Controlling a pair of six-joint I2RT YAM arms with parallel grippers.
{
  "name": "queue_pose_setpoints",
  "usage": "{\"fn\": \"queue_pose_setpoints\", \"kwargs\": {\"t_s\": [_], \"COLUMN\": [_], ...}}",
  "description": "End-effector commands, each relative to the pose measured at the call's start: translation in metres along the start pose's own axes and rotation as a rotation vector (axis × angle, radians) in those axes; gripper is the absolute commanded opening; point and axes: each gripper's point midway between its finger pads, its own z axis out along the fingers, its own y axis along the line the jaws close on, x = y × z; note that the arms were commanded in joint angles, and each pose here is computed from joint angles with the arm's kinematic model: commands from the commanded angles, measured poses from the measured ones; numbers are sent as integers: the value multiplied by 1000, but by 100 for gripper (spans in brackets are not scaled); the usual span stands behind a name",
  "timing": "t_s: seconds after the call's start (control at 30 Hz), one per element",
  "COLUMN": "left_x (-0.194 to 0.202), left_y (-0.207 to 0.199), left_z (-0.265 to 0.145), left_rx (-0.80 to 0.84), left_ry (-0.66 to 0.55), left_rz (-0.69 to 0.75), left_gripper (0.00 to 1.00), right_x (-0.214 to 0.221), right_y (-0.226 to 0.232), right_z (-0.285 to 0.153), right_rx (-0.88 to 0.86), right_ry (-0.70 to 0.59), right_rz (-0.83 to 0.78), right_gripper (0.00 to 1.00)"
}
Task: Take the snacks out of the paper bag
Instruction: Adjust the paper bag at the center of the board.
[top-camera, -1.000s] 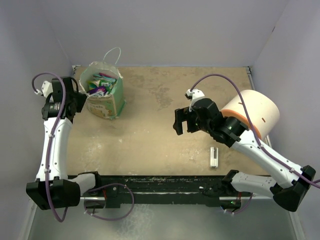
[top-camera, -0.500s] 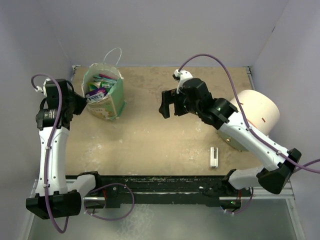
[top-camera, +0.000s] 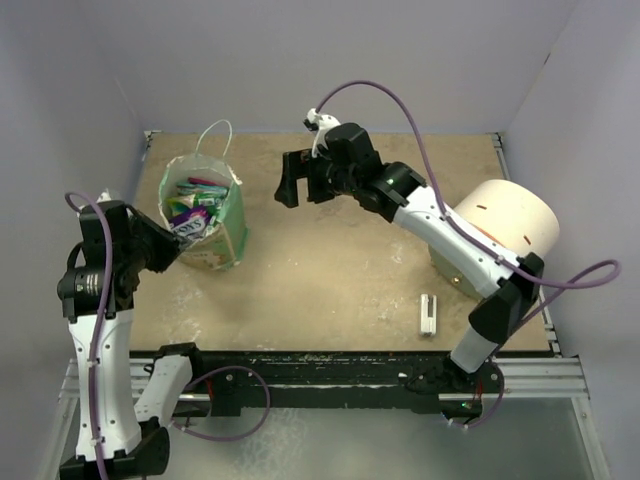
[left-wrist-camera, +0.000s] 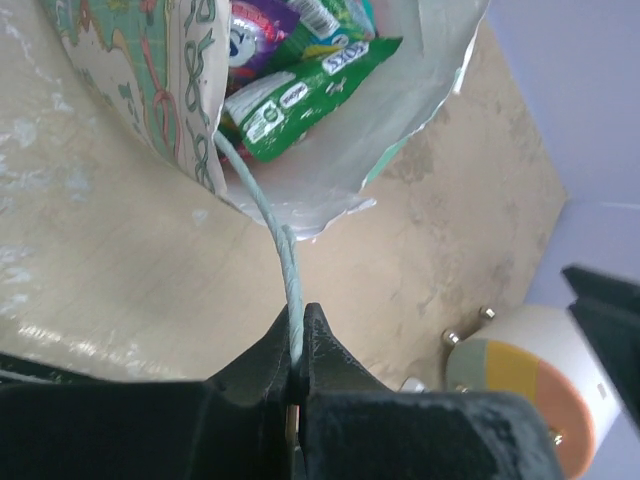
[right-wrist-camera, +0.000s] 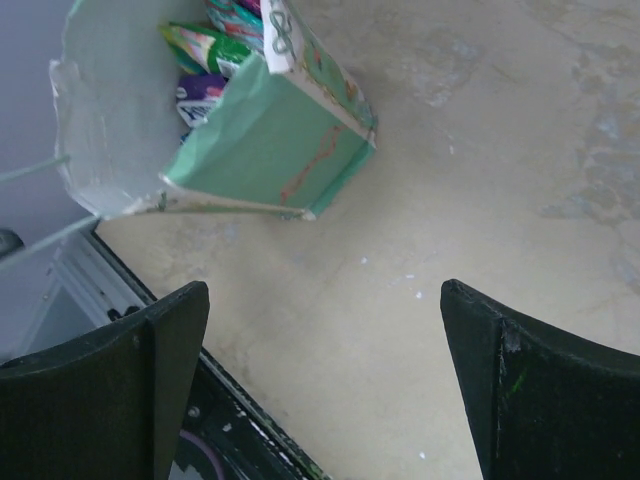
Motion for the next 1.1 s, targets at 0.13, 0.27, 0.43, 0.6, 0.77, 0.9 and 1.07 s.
{"fn": "queue_pose_setpoints", "kwargs": {"t_s": [0.13,0.27,0.43,0.6,0.77,0.9,1.07], "left_x": [54,66,60,54,41,34,27], "left_y": [33,44,50,55,51,48,39], "left_z": [-40,-51,-61,-61,-63,-64,-62], "left_rx": [-38,-35,-75,-116,-131,-139,-115], "left_ry": [190,195,179,181,148,129,110], "left_rz": [118,142,212,257,299,310,320], "left_gripper": [0,0,0,0,0,0,0], "right_x": [-41,-52,-79,-87,-85,-85,-96], "right_y": [63,70,85,103,104,102,108], "right_z": [37,66,92,117,121,117,112], "right_rx": [-281,-309,-381,-463,-471,-474,-527], "right_ry": [-62,-87,-171,-140,-127,-149,-172], "right_rz": [138,192,236,289,285,234,197], "right_gripper": [100,100,100,90,72,58,24]}}
